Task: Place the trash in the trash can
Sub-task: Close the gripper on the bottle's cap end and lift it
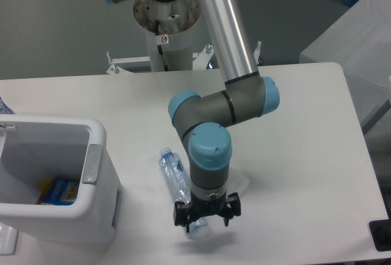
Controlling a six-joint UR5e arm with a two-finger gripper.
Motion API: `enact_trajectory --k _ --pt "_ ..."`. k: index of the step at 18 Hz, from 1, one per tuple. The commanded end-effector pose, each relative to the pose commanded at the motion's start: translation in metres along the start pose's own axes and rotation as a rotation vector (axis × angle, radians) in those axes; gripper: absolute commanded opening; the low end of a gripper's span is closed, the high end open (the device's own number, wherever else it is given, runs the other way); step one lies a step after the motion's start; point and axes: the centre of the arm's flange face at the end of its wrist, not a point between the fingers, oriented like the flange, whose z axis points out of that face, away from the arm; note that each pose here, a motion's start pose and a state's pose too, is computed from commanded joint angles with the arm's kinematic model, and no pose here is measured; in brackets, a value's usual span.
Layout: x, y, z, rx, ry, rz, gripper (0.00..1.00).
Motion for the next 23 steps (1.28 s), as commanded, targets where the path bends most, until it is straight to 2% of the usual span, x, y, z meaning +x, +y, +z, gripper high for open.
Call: enact_trajectory --k 15,18,23 --pt "0.012 0.015 0.038 -0.068 -0.019 0.007 0.99" --pt "0.012 0.015 0.038 -0.069 -0.019 0.005 0.89" --pt "0.012 0.017 0.041 -0.074 -0.018 0.01 0.82"
